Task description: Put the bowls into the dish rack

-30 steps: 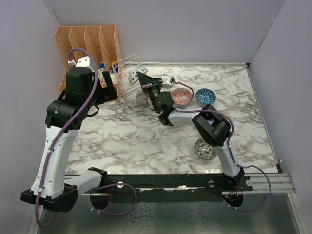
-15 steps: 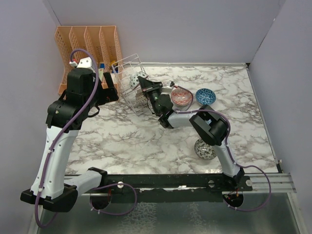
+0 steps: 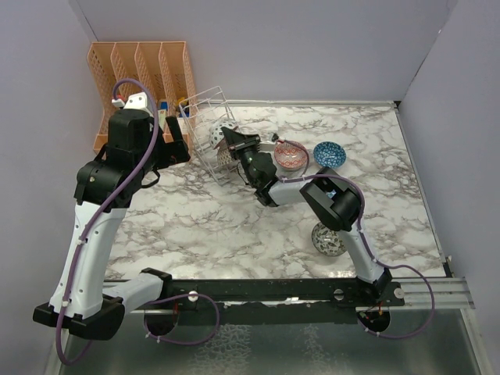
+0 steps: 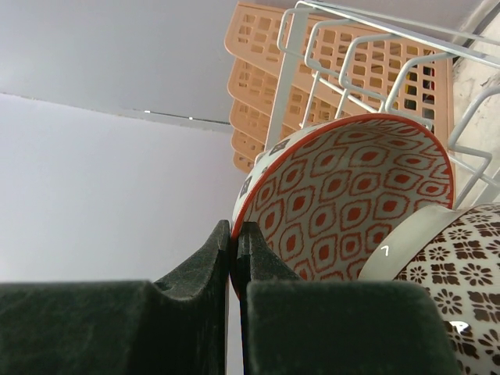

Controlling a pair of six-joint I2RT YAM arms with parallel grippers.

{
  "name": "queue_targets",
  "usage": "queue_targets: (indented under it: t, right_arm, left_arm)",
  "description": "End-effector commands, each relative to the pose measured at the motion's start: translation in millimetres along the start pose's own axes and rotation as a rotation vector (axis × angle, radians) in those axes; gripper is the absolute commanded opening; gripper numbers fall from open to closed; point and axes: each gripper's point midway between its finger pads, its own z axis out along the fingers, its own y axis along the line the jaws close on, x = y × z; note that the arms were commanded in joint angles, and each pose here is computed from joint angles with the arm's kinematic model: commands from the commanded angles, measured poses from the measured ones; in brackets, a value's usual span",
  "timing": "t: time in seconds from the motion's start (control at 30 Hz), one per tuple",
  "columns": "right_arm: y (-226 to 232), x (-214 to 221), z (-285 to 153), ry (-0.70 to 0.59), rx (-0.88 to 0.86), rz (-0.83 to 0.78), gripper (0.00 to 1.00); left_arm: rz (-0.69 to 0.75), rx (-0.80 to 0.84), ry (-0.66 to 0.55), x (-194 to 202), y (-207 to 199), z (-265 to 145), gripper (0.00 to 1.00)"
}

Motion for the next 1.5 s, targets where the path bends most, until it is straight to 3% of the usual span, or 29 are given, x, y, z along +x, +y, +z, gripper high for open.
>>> queue_targets:
  t: [0.0,0.13,0.83,1.47]
  right_arm:
    - [11.0,-0.3,0.1,0.027,-0.025,0.056,0.04]
    - [10.7,0.9,1.6,0.04,-0.008,0.057,0.06]
    - [27.2,1.3,5.2,0.073,0.048,0.064,0.39]
    - [16.3,-1.6,-16.6,0.114,0.18,0.091,0.48]
  left_arm:
    - [0.0,0.028,0.003,2.0,-4.7,-0.5,0.99]
    - [0.003,0.028,0.002,1.3,-4.8,-0.7,0.99]
    - [0.003,0.025,-0.005,-1.8,-5.0,-1.3,0.99]
    - [0.001,0.035,-0.008,-1.1,-5.8,-3.6,0.99]
